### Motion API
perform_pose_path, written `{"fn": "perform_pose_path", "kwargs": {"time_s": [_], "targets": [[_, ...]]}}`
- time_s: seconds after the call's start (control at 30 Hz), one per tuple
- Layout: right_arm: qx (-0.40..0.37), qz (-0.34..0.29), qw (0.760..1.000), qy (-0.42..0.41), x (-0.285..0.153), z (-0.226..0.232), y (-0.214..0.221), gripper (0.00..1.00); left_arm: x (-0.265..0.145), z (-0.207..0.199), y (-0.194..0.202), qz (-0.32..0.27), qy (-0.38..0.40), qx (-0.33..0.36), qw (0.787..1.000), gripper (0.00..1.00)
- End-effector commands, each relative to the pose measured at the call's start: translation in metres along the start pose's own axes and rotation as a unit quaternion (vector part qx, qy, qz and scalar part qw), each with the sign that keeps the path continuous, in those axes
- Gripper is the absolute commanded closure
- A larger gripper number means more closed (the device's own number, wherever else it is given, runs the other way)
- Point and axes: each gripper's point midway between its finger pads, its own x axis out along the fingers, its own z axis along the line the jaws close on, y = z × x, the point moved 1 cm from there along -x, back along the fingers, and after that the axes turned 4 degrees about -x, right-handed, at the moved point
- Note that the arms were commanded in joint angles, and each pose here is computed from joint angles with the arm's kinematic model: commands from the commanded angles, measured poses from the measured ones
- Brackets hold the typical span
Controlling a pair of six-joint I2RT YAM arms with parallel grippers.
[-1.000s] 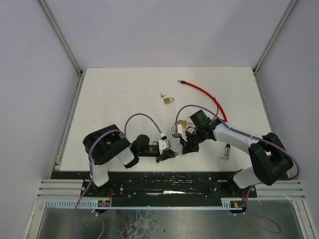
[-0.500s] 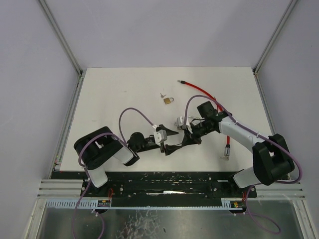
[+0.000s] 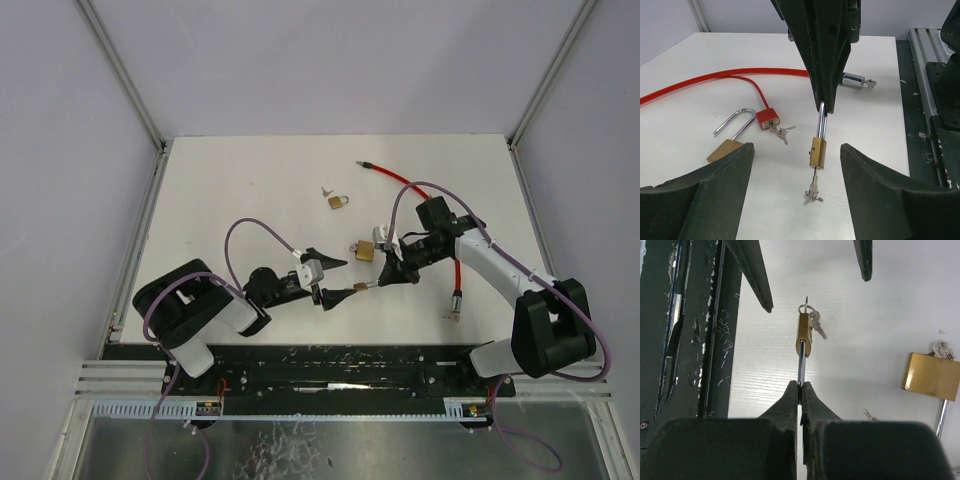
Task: Lock with the key
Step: Lock the lock.
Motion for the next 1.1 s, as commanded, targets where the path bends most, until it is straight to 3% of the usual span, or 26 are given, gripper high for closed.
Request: {"fn": "perform_pose_path", "kwargs": {"time_s": [0.0,0.33,0.57,1.07], "targets": [[-0.028,-0.026,0.999,0.019,-0.018,-0.005,-0.022,1.00,0.000,0.000,-0.023,-0.043,0.010,0.015,0.999,0.31],[-0.024,-0.032,0.997,0.059,-0.039,-0.012,-0.022,1.00,0.003,0.003,-0.020,-0.034,0.037,-0.043,0.998,0.34],[-0.021,-0.032,0.996,0.077,-0.044,-0.016,-0.020,1.00,0.014,0.014,-0.012,-0.013,0.034,-0.109,0.993,0.42],[-0.018,-0.035,0.996,0.086,-0.047,-0.017,-0.020,1.00,0.030,0.023,0.013,0.057,0.029,-0.160,0.985,0.61]]}}
